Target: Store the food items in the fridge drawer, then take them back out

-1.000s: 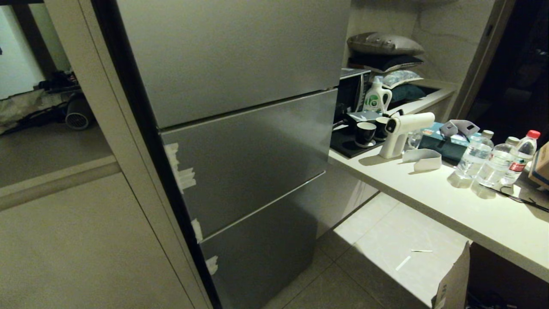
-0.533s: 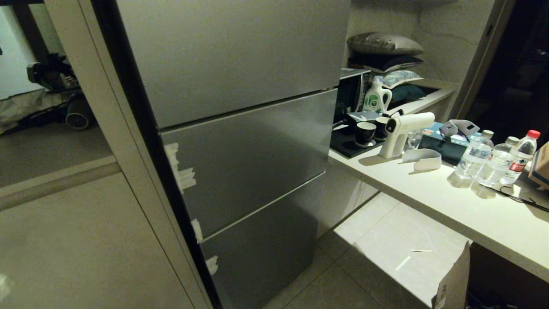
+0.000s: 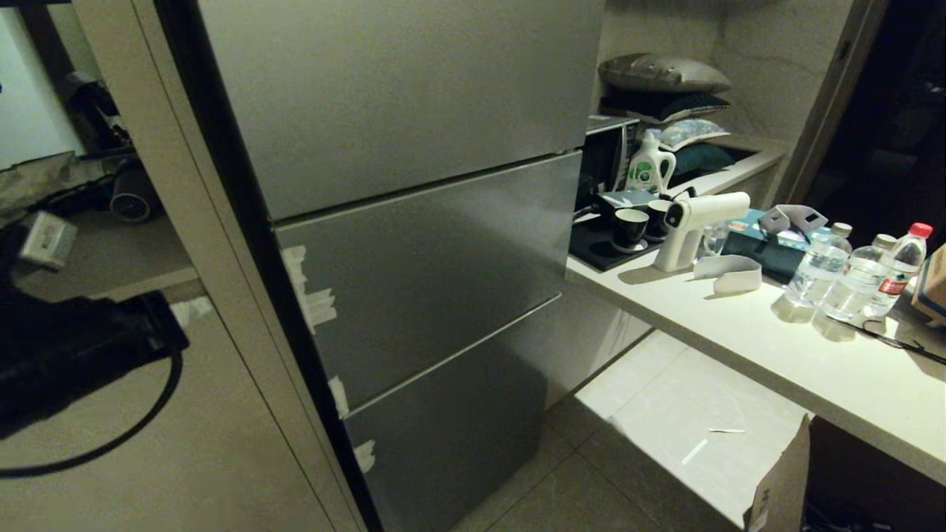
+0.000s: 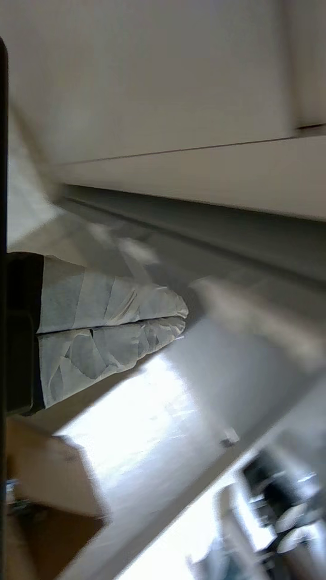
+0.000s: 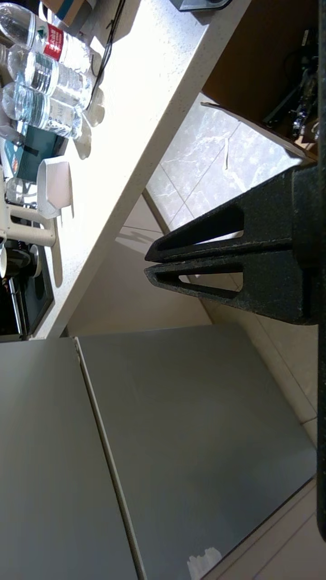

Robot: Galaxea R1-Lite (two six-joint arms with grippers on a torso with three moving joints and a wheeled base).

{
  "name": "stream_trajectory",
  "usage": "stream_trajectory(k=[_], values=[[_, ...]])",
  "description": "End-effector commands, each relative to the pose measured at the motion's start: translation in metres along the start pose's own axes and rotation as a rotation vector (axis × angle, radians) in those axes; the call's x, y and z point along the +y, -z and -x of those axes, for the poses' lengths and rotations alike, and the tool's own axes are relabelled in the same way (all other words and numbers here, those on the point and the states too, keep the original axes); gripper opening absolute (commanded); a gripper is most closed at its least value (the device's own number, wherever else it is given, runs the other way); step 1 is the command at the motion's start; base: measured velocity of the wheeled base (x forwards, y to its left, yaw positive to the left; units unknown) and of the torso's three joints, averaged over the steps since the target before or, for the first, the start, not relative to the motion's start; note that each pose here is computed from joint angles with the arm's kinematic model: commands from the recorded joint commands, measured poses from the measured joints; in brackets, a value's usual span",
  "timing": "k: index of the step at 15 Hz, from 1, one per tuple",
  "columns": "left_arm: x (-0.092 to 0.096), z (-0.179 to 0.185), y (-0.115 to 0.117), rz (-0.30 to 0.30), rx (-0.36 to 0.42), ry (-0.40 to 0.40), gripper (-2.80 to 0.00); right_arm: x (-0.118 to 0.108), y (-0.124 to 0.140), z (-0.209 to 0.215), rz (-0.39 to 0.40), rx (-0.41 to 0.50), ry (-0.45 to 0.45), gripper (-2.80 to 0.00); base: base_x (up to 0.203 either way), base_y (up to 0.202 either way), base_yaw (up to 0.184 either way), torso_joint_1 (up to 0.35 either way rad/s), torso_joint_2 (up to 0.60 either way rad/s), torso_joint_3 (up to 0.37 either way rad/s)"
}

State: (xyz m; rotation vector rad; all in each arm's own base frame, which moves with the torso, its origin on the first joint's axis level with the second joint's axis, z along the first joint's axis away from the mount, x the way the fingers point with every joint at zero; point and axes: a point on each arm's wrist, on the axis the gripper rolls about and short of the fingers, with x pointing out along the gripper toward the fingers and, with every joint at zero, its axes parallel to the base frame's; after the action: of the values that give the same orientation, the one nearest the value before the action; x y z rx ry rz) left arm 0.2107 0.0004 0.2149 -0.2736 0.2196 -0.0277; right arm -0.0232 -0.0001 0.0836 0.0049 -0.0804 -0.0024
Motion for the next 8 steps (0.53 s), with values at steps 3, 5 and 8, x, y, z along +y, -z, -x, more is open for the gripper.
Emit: stream_trajectory(k=[3, 5, 8], values=[[0.026, -0.052, 0.003, -0.032, 0.030, -0.108, -2.80, 0.000, 0.009, -0.002, 0.000, 0.030, -0.001, -2.80, 0.000, 0.000, 0.000, 0.000, 0.00, 0.000], [0.031, -0.071, 0.010, -0.021, 0.062, -0.115, -2.80, 0.000, 0.009, -0.002, 0.000, 0.030, -0.001, -2.80, 0.000, 0.000, 0.000, 0.000, 0.00, 0.000], [0.033, -0.095, 0.009, 0.004, -0.036, -0.080, -2.80, 0.000, 0.009, -0.002, 0.000, 0.030, -0.001, -2.80, 0.000, 0.000, 0.000, 0.000, 0.00, 0.000]])
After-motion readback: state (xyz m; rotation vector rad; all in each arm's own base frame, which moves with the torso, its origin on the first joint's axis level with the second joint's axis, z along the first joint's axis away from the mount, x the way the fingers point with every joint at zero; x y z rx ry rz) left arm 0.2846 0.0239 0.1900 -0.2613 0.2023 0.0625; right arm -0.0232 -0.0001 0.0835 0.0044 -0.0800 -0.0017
